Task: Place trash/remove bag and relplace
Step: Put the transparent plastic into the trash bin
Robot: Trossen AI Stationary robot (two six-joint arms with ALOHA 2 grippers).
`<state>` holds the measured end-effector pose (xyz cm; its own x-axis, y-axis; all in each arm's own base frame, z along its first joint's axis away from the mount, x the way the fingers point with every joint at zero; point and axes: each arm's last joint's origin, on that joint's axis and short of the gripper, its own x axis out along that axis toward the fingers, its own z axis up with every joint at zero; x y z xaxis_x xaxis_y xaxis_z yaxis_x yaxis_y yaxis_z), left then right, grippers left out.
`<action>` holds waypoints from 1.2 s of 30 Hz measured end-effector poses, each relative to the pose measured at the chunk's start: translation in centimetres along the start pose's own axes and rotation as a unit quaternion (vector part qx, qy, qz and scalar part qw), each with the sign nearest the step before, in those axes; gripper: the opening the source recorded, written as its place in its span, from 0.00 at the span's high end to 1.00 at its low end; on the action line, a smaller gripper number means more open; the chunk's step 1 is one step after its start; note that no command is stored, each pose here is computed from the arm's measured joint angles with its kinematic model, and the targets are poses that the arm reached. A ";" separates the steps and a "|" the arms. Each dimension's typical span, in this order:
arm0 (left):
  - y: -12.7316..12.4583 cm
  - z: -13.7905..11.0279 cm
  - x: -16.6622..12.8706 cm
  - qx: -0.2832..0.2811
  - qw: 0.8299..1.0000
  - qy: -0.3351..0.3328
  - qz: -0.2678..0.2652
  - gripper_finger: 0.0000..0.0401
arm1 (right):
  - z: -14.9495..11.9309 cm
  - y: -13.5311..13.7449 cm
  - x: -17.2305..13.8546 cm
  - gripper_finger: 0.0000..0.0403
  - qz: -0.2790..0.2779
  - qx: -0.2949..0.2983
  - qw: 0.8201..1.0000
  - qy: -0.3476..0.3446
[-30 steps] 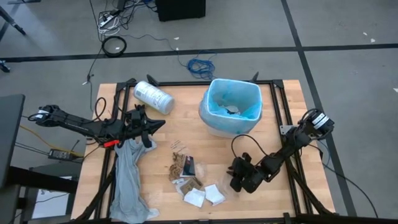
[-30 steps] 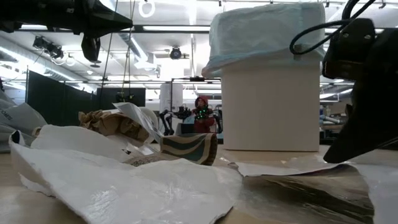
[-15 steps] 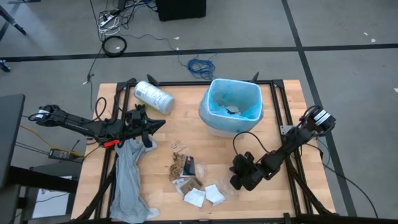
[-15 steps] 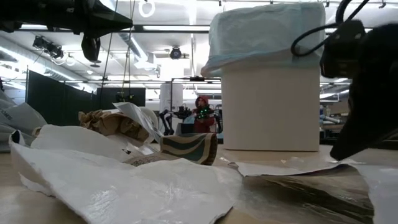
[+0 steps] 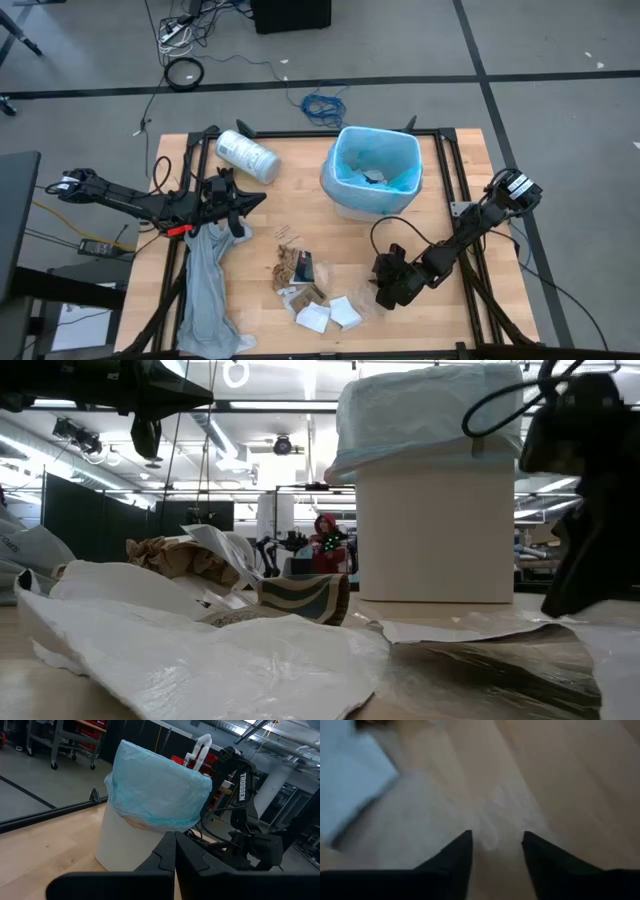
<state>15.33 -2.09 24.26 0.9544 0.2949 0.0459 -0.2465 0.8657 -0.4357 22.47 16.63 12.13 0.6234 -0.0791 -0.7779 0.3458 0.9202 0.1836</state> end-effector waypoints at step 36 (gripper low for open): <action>0.0 0.0 0.0 0.000 1.000 0.000 0.000 0.98 | 7.2 4.4 -5.3 1.00 -0.003 -0.079 0.997 0.014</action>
<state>15.33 -2.09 24.26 0.9543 0.2952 0.0457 -0.2469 0.8656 -0.4355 25.73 18.27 21.42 0.6018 -0.0760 -0.7950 0.2325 0.9690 0.0833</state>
